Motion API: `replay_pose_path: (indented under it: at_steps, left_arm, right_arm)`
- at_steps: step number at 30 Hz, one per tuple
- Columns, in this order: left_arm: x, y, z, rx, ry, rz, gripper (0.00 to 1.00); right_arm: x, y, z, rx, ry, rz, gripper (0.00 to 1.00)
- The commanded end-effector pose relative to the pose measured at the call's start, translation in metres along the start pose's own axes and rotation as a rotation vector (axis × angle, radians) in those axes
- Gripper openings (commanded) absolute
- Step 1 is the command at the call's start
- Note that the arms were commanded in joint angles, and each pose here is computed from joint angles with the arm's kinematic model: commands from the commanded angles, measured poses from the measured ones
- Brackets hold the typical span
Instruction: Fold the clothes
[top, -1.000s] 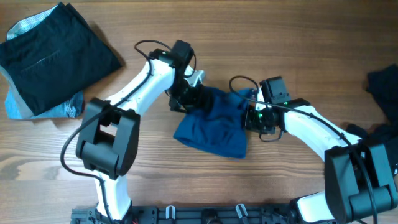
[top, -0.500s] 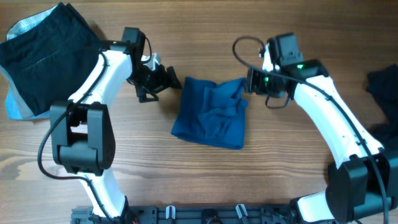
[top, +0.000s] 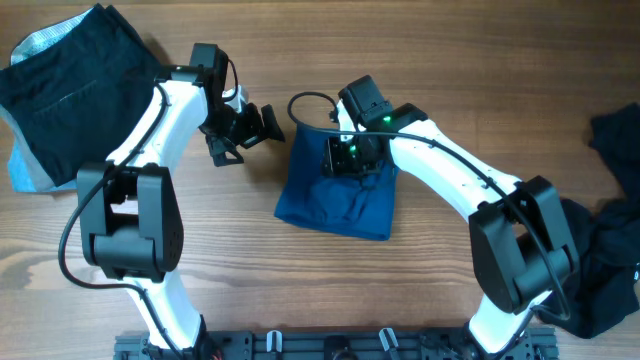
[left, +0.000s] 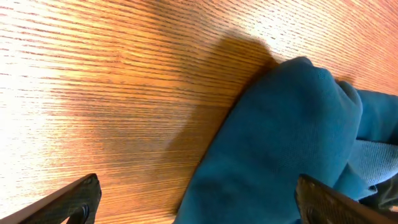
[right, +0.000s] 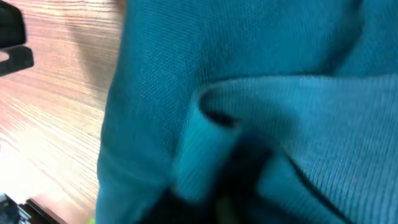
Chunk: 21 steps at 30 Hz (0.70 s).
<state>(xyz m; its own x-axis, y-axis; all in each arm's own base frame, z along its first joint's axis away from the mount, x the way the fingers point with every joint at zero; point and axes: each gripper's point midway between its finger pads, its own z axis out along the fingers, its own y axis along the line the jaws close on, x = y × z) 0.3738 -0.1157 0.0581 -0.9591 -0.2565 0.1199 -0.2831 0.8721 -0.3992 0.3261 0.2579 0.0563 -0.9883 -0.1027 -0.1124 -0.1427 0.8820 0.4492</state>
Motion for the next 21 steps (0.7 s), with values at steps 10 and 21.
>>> replay_pose_path:
  at_steps: [10,21]
  left_arm:
    - [0.000,-0.002,-0.009,0.000,-0.024,0.002,1.00]
    - [0.006,0.001,-0.008,-0.011,0.002,-0.005,1.00]
  right_arm:
    - [-0.003,-0.024,-0.092,0.116,-0.148,0.090,0.14]
    - [0.103,-0.120,-0.114,0.640,0.151,0.325,0.16]
